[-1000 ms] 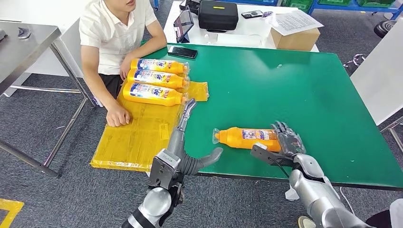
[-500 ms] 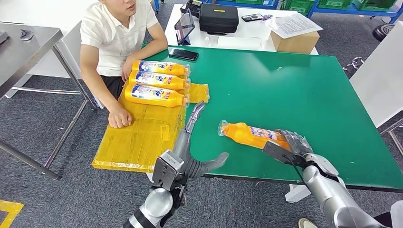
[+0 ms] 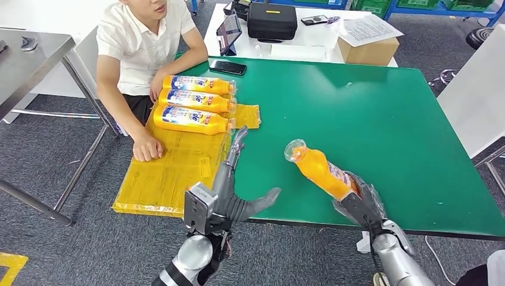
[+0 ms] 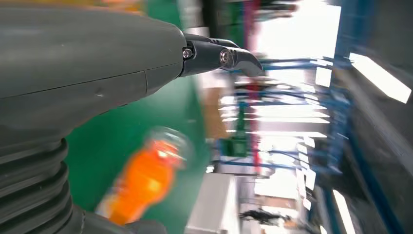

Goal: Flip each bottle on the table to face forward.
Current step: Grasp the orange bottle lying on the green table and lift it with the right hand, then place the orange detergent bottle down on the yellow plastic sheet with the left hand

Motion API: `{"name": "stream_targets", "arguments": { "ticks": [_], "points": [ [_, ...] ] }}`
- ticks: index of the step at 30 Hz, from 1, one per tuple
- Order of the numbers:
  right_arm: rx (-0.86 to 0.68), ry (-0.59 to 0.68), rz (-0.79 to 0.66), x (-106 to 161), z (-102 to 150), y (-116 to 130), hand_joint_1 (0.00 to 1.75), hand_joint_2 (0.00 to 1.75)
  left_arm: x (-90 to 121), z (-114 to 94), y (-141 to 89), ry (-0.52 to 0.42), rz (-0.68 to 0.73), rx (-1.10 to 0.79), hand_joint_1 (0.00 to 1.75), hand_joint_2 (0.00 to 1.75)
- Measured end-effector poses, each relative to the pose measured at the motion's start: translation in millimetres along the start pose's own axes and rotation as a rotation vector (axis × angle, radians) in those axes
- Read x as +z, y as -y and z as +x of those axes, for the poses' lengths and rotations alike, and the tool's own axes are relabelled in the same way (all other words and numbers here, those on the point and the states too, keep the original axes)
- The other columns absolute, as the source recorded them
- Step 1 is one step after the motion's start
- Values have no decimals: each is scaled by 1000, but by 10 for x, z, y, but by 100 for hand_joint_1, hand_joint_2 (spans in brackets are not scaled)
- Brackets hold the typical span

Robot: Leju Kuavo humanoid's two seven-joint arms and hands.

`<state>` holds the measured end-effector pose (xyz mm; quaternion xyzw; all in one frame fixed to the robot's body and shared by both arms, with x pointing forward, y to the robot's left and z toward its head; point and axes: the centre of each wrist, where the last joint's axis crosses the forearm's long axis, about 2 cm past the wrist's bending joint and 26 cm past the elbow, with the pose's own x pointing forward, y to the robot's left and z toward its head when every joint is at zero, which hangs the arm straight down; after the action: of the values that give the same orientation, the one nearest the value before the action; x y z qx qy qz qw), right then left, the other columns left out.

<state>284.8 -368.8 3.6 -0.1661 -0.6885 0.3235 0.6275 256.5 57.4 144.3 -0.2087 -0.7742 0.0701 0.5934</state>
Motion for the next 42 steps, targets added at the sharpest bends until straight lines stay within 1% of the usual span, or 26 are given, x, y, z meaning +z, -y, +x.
{"name": "stream_targets", "arguments": {
  "ticks": [3, 5, 7, 10, 14, 16, 18, 22, 25, 29, 34, 39, 42],
  "points": [
    [-91, 17, -57, 92, 88, -157, 175, 175, 190, -151, -174, -124, 63, 85, 0, 175],
    [-131, 28, -77, 147, 145, -231, 175, 175, 340, -249, -287, -176, 94, 107, 0, 175],
    [-152, 37, -91, 181, 191, -271, 175, 175, 443, -309, -367, -206, 116, 110, 0, 175],
    [-187, 50, -107, 206, 244, -305, 175, 175, 520, -353, -436, -258, 139, 130, 0, 175],
    [-279, 75, -138, 194, 370, -372, 175, 175, 661, -414, -509, -362, 150, 254, 0, 175],
    [-316, 90, -155, 152, 467, -408, 175, 175, 731, -435, -537, -381, 143, 303, 0, 175],
    [-334, 109, -161, 98, 563, -438, 175, 175, 763, -439, -549, -377, 124, 335, 0, 175],
    [-368, 160, -138, -11, 754, -545, 175, 175, 742, -419, -537, -350, 54, 391, 0, 175],
    [-348, 199, -101, -65, 884, -660, 175, 175, 709, -406, -535, -340, 21, 402, 0, 175],
    [-316, 257, -55, -116, 1061, -832, 175, 175, 651, -386, -531, -332, -1, 406, 0, 175],
    [-298, 314, -24, -171, 1206, -945, 175, 175, 595, -370, -521, -341, -8, 433, 0, 175],
    [-306, 366, 31, -272, 1406, -1096, 175, 175, 419, -336, -491, -330, 0, 514, 0, 175],
    [-314, 384, 63, -311, 1480, -1182, 175, 175, 317, -316, -475, -313, 7, 532, 0, 175]
  ]
}}
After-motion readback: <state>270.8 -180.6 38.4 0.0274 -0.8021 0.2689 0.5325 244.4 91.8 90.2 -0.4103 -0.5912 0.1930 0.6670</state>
